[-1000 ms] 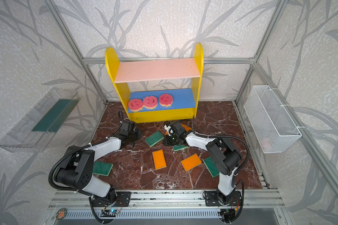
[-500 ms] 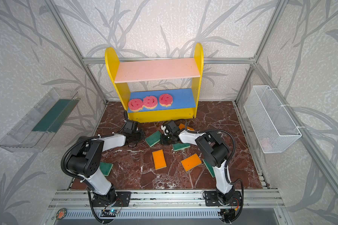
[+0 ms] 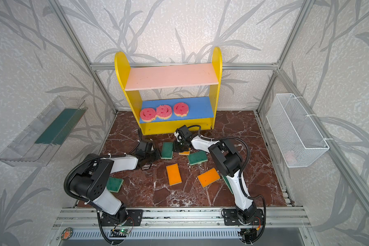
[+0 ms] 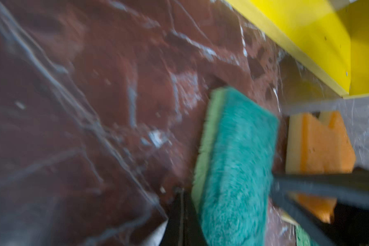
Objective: Place and organize the cleaning sponges onto the shelf
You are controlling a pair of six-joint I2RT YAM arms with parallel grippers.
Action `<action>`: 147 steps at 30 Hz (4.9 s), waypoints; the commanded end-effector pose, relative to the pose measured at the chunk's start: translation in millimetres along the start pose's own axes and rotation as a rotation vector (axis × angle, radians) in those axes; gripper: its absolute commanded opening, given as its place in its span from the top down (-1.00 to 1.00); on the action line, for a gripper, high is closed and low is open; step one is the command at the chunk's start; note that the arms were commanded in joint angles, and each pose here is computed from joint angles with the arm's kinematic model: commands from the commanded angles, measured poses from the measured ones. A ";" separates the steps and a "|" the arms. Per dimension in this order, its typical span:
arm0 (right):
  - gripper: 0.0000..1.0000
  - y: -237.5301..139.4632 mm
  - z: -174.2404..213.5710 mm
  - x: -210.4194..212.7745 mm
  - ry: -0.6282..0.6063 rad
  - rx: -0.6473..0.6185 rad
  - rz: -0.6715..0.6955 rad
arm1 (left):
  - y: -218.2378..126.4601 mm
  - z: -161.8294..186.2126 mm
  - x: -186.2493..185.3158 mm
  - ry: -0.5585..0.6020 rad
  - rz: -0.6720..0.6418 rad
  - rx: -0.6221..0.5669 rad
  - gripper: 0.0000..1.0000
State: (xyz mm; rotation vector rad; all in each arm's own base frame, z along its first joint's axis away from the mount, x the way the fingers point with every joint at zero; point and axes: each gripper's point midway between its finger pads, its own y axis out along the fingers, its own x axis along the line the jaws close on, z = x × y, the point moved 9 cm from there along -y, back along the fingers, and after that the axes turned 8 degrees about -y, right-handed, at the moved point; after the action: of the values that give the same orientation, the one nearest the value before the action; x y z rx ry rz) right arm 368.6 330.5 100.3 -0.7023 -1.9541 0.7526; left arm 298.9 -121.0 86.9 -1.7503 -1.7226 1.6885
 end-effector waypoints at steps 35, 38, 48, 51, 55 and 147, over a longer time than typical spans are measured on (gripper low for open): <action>0.01 -43.3 6.5 10.5 -0.253 0.074 -0.061 | -116.0 31.5 29.8 0.114 -0.061 -0.117 -0.65; 0.01 -33.5 8.4 8.5 -0.247 0.096 -0.054 | -115.1 33.9 32.7 0.112 -0.059 -0.111 -0.65; 0.20 -9.5 11.0 -3.5 -0.181 0.144 -0.040 | -111.4 35.4 35.4 0.120 -0.073 -0.100 -0.65; 0.25 -5.6 13.7 -6.5 -0.171 0.152 -0.038 | -111.2 36.0 36.8 0.118 -0.077 -0.100 -0.65; 0.34 -2.8 16.6 -5.9 -0.166 0.160 -0.046 | -111.1 37.2 37.9 0.113 -0.077 -0.097 -0.65; 1.00 106.2 -123.2 42.3 -0.008 -0.595 -0.249 | -260.9 6.7 -9.1 0.104 0.090 -0.324 -0.64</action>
State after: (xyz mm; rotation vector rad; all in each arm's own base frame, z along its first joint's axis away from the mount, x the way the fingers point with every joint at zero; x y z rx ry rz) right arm 470.5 453.5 77.3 -0.7679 -2.1648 0.0566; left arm 144.0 -50.7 271.0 -2.0074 -1.9388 1.4226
